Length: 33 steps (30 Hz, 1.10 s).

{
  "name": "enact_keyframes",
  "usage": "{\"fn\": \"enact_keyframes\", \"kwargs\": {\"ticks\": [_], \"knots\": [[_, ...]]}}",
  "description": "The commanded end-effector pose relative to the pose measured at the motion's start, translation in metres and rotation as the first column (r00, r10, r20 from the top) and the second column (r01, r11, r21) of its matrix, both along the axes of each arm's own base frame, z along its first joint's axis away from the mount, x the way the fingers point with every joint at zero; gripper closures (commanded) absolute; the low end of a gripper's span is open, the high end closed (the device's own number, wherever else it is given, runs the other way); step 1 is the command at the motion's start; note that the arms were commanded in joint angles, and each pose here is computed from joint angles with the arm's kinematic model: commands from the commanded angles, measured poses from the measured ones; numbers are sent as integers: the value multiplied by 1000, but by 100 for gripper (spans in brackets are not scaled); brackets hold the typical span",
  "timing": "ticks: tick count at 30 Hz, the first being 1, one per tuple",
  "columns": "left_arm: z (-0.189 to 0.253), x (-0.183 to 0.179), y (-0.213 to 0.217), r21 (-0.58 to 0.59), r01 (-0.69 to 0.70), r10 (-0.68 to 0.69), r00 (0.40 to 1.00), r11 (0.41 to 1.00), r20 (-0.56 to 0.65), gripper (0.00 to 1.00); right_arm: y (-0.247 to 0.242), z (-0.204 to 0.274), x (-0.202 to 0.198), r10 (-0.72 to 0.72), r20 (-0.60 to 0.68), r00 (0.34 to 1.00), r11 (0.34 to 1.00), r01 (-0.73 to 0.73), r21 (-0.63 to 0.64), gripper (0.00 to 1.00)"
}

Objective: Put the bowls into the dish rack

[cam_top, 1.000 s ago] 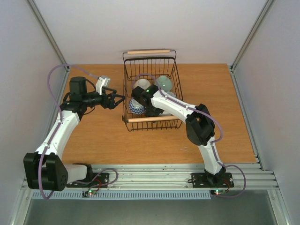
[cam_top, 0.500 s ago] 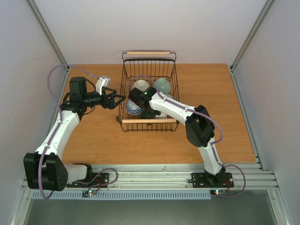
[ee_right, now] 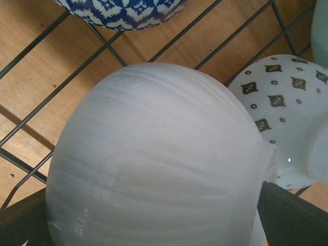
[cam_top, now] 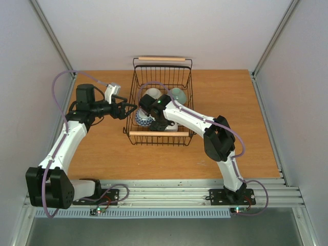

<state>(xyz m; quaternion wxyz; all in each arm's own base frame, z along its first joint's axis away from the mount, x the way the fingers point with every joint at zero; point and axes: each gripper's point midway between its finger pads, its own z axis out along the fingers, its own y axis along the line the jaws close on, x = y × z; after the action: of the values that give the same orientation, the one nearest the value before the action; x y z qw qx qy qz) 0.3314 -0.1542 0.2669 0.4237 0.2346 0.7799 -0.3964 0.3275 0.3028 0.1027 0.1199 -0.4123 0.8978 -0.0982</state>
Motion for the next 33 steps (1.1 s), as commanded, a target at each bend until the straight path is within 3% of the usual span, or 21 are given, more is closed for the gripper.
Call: {"fn": "enact_keyframes", "kwargs": {"ticks": [1, 9, 21, 33], "knots": [[7, 1, 0, -3, 14, -14, 999, 1000, 37, 7, 26, 4, -21, 63, -60, 996, 995, -58, 85, 1], [6, 2, 0, -2, 13, -13, 999, 1000, 36, 8, 38, -3, -26, 88, -61, 994, 993, -83, 85, 1], [10, -1, -1, -5, 18, -17, 999, 1000, 48, 8, 71, -28, -38, 117, -177, 977, 982, -87, 165, 1], [12, -2, 0, -4, 16, -15, 998, 1000, 55, 7, 79, -61, -38, 112, -136, 984, 993, -105, 59, 1]]}}
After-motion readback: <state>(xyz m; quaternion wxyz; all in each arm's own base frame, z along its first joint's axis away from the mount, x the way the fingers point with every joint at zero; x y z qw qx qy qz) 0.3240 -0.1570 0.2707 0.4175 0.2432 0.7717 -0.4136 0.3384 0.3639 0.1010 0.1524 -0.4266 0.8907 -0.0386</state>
